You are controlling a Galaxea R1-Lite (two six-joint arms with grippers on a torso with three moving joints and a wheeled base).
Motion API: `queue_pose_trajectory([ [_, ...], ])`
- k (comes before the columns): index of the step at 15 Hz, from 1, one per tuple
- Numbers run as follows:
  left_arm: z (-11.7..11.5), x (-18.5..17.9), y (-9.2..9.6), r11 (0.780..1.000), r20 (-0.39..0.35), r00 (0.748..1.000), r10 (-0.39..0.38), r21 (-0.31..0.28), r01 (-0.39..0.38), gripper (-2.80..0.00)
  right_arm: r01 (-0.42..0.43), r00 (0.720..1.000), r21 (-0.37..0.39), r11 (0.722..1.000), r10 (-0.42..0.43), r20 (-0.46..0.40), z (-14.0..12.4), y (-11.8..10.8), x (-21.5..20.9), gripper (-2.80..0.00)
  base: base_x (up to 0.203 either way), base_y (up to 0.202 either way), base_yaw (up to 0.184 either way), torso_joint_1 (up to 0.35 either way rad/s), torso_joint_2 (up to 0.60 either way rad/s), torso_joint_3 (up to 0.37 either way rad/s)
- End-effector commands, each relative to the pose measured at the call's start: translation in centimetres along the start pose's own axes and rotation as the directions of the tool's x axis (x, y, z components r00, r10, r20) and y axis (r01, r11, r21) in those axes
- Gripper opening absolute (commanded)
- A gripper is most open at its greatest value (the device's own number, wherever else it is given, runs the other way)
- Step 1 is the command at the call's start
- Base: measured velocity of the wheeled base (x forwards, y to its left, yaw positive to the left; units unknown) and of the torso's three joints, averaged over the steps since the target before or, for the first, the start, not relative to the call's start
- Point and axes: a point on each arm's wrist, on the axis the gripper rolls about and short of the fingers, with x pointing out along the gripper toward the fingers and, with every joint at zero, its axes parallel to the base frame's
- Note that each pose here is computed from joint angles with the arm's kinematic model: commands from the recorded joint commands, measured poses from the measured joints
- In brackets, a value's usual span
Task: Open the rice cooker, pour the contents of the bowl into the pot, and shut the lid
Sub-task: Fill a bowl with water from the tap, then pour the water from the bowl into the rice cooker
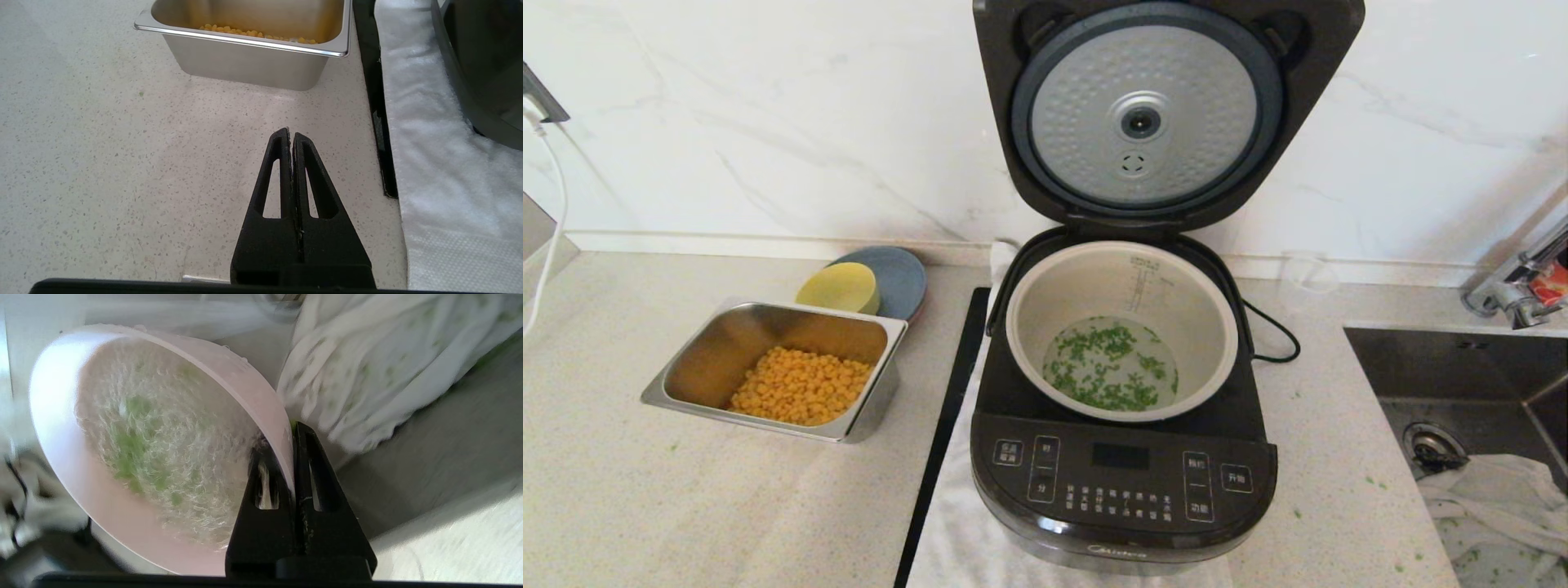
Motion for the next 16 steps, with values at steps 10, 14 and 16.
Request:
queue_pose_trajectory([
  [10,-0.2,0.0,0.0,1.0,-0.006,1.0,0.0,-0.001,0.0,-2.8,-0.108,0.992,-0.345,0.933,0.077,-0.101,-13.4,12.5,-5.4,-2.8,0.0,0.0,0.0,0.0,0.0,0.0],
  [14,-0.2,0.0,0.0,1.0,-0.006,1.0,0.0,-0.001,0.0,-2.8,-0.183,0.973,-0.453,0.873,0.094,-0.212,-18.4,16.0,-7.8,-2.8,0.0,0.0,0.0,0.0,0.0,0.0],
  [16,-0.2,0.0,0.0,1.0,-0.006,1.0,0.0,0.001,0.0,-2.8,-0.226,0.96,-0.481,0.847,0.111,-0.256,-20.5,17.7,-9.0,-2.8,0.0,0.0,0.0,0.0,0.0,0.0],
])
